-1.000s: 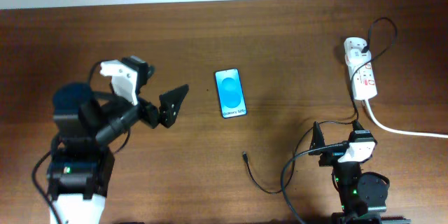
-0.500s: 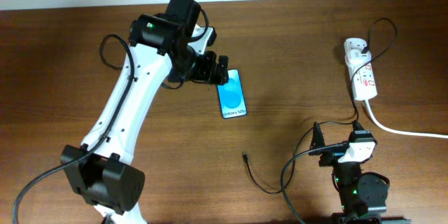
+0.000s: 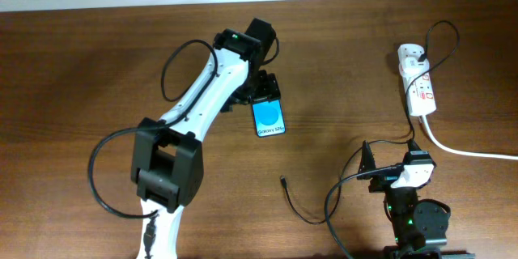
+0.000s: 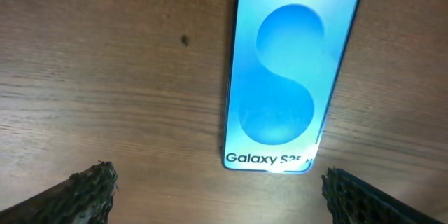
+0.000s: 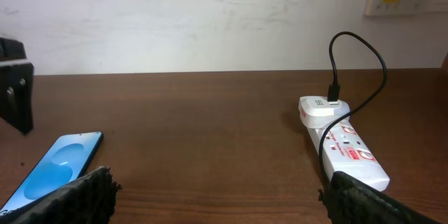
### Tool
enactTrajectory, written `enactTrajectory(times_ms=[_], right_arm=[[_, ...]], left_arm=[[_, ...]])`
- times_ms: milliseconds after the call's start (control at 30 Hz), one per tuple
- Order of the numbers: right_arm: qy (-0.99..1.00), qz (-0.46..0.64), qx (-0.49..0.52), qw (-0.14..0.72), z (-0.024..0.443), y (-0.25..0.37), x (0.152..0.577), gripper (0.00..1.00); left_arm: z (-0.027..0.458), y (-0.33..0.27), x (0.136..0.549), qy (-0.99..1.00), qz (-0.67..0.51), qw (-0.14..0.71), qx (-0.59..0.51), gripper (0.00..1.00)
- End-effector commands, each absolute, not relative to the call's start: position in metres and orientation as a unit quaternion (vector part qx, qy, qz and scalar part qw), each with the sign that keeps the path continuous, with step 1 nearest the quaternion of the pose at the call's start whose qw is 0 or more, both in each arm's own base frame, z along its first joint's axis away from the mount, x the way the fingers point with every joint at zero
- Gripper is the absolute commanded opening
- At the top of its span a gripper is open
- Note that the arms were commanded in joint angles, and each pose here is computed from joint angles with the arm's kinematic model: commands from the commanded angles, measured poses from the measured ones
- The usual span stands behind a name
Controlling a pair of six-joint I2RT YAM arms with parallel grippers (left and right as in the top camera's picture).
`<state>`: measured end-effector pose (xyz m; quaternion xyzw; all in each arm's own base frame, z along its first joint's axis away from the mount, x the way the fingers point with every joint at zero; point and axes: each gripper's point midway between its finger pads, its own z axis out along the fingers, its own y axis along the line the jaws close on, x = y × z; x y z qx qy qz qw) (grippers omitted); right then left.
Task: Plug charger to phone and switch on socket
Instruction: 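Move the left gripper over the blue-screened phone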
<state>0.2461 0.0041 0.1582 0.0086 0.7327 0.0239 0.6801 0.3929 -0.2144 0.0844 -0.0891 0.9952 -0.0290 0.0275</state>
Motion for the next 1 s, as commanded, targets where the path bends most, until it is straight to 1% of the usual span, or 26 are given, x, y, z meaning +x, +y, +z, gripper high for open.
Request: enactTrajectory(times_ms=[0, 100, 133, 233, 333, 400, 567, 767, 967], right_arm=[[0.734, 0.020, 0.007, 0.678, 0.156, 0.004, 0.246, 0.98], [0.734, 0.020, 0.007, 0.678, 0.156, 0.004, 0.246, 0.98], [0.734, 0.020, 0.007, 0.678, 0.156, 0.004, 0.246, 0.98], [0.734, 0.020, 0.007, 0.678, 0.156, 0.004, 0.246, 0.98], [0.734, 0.020, 0.007, 0.678, 0.156, 0.004, 0.246, 0.98], [0.734, 0.020, 0.007, 0.678, 0.156, 0.004, 0.246, 0.99], [0.734, 0.020, 0.007, 0.678, 0.156, 0.004, 0.246, 0.98], [0.734, 0.020, 0.007, 0.678, 0.156, 0.004, 0.246, 0.98], [0.734, 0.020, 0.007, 0.678, 0.156, 0.004, 0.246, 0.98]], left_arm=[[0.079, -0.231, 0.398, 0.994, -0.055, 0.029, -0.090, 0.99], [0.075, -0.237, 0.406, 0.992, -0.067, 0.040, -0.100, 0.99], [0.063, -0.237, 0.406, 0.990, -0.062, 0.028, -0.123, 0.99], [0.050, -0.244, 0.402, 0.991, -0.058, 0.019, -0.116, 0.99], [0.051, -0.259, 0.410, 0.992, -0.056, 0.056, -0.098, 0.99], [0.050, -0.259, 0.411, 0.992, -0.045, 0.065, -0.102, 0.99], [0.025, -0.255, 0.409, 0.993, -0.027, 0.047, -0.106, 0.99], [0.023, -0.247, 0.415, 0.991, -0.006, 0.063, -0.117, 0.99], [0.024, -0.251, 0.423, 0.989, -0.015, 0.079, -0.120, 0.99]])
